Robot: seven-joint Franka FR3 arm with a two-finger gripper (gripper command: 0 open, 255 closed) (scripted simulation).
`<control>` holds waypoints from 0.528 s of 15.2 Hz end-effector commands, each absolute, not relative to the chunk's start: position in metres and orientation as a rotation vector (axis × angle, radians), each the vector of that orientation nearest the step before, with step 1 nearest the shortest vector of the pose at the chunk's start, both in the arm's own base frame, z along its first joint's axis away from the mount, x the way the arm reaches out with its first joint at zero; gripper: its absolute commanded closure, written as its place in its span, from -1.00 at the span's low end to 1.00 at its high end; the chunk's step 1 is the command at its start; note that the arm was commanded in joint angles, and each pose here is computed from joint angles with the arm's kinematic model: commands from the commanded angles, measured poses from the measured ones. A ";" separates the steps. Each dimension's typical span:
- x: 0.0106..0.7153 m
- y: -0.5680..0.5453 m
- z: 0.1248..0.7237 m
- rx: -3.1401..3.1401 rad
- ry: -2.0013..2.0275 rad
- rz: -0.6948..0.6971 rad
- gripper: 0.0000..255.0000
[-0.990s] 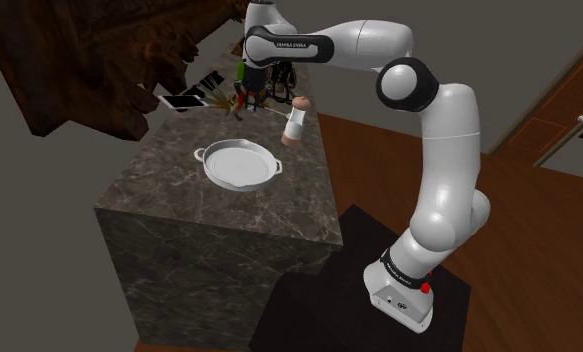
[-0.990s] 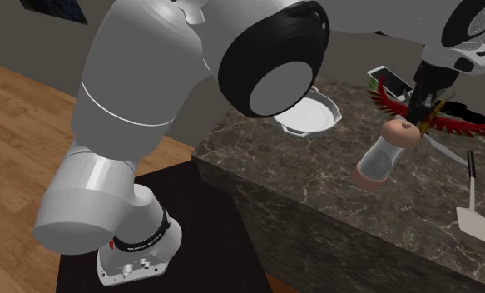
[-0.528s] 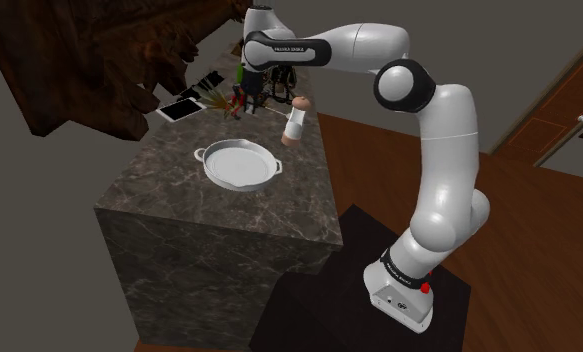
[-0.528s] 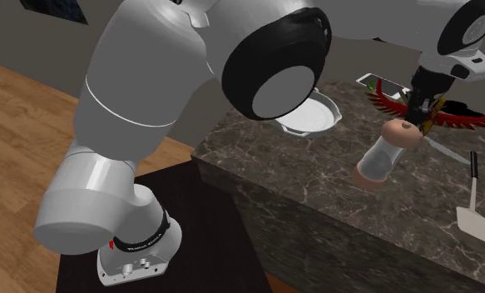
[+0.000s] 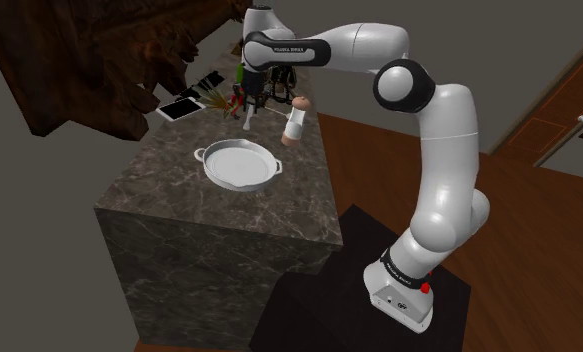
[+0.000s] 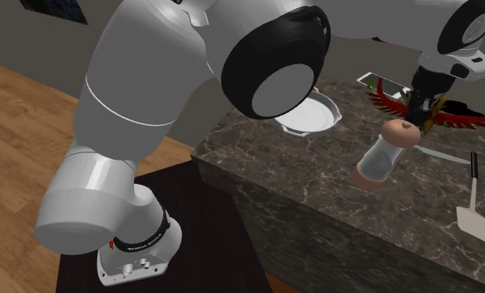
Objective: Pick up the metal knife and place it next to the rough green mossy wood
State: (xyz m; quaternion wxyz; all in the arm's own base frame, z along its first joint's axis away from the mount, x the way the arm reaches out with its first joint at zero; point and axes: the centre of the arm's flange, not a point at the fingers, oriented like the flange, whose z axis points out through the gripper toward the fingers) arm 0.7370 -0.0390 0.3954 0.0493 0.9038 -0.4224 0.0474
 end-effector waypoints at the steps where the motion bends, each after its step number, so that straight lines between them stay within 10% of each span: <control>1: 0.735 -0.035 0.363 2.766 -1.262 0.043 -1.00; 8: 0.735 -0.031 0.400 2.766 -1.262 0.043 -1.00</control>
